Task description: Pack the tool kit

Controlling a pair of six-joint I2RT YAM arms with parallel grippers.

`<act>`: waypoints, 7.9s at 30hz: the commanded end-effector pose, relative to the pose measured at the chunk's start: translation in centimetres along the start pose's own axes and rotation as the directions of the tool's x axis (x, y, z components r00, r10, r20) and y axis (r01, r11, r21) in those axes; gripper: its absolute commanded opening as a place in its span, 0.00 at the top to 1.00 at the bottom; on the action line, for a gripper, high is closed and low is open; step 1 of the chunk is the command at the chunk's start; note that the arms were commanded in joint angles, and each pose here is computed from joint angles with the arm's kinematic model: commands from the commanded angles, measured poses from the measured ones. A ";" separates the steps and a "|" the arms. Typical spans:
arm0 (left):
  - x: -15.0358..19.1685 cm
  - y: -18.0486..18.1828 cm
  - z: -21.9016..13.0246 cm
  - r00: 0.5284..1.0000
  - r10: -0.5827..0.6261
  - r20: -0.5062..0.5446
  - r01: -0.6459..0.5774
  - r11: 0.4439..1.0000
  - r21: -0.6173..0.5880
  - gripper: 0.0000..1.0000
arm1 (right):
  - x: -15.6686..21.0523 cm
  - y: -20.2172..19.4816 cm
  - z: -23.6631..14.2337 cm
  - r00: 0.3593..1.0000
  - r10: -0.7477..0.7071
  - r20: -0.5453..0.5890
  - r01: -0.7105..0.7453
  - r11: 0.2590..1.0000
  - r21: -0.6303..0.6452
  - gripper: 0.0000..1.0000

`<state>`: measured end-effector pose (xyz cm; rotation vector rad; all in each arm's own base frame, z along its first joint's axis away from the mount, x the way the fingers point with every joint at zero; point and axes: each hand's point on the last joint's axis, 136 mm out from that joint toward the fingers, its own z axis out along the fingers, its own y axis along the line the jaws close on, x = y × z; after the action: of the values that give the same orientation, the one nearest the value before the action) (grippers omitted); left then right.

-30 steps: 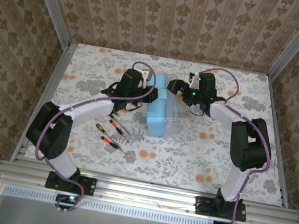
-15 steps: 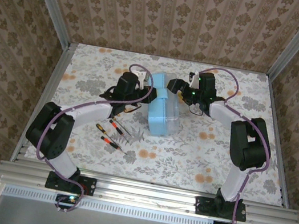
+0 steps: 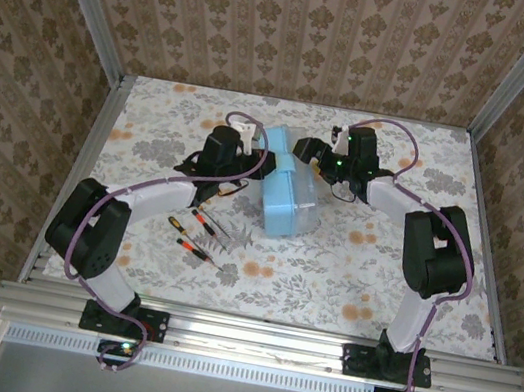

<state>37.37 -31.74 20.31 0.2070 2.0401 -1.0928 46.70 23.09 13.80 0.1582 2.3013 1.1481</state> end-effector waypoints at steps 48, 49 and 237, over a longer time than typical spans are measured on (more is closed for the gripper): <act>-0.2 -0.2 -4.4 0.902 -0.321 -0.287 0.268 0.940 -0.210 0.04 | 5.4 -2.7 3.2 0.980 0.069 -0.185 -0.051 0.994 0.097 0.05; -0.3 -0.3 -4.3 0.903 -0.321 -0.287 0.269 0.941 -0.206 0.04 | 5.4 -2.7 3.2 0.980 0.071 -0.185 -0.054 0.994 0.097 0.05; 1.5 9.0 -3.3 0.943 -0.267 -0.199 0.187 0.919 -0.347 0.00 | -1.7 1.9 -3.7 0.997 -0.051 -0.055 0.053 0.998 0.037 0.00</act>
<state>37.81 -24.25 15.37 -0.0756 2.4570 -0.8976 45.73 20.58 15.16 0.1545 2.4103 1.0665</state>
